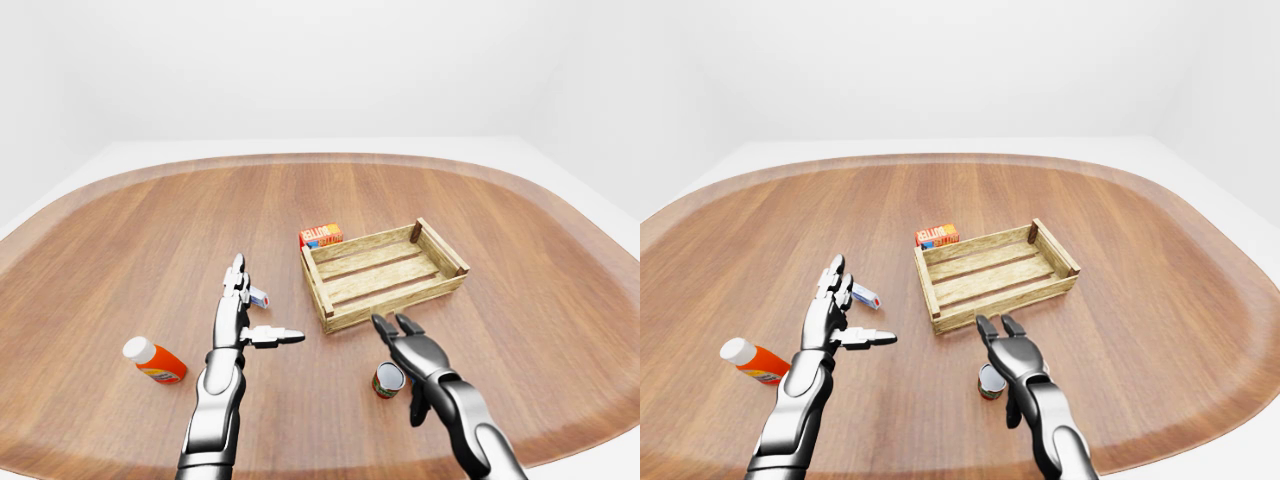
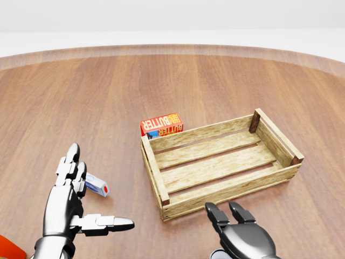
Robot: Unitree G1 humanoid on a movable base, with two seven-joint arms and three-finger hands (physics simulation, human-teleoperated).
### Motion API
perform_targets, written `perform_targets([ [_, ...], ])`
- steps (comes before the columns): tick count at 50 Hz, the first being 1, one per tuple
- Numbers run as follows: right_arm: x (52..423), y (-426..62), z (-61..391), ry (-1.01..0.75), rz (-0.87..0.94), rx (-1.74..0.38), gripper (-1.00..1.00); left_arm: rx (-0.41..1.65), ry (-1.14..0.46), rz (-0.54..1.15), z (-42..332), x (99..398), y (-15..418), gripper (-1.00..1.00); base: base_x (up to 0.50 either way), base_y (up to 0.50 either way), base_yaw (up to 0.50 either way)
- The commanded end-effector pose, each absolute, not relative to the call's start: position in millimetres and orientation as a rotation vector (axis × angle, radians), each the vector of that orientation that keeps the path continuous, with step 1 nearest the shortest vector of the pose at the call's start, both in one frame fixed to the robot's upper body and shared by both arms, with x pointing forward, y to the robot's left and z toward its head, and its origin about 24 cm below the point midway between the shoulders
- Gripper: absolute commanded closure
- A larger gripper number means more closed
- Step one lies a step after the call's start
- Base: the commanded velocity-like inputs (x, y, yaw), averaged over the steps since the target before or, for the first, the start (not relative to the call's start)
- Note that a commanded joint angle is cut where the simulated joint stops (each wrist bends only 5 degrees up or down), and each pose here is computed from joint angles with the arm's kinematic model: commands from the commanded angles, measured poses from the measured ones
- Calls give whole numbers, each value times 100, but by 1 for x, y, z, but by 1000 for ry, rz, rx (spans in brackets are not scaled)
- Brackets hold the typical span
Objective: Pick up the tomato sauce, and put it in the wooden tray.
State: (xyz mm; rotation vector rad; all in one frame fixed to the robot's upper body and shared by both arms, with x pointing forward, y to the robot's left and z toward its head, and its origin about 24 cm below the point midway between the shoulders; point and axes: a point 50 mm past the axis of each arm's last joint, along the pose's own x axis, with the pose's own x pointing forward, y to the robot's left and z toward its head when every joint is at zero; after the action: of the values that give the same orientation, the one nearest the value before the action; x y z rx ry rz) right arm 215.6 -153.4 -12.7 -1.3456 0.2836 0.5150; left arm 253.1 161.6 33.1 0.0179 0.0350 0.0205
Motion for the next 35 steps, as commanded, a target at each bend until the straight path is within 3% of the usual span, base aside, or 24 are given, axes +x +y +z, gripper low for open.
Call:
perform_targets([
  [1, 217, -153, -19, 291, 521, -1351, -100, 17, 35, 20, 33, 253, 161, -100, 0, 0, 0],
  [35, 220, -144, -26, 281, 548, -1351, -100, 16, 38, 23, 33, 254, 162, -100, 0, 0, 0],
])
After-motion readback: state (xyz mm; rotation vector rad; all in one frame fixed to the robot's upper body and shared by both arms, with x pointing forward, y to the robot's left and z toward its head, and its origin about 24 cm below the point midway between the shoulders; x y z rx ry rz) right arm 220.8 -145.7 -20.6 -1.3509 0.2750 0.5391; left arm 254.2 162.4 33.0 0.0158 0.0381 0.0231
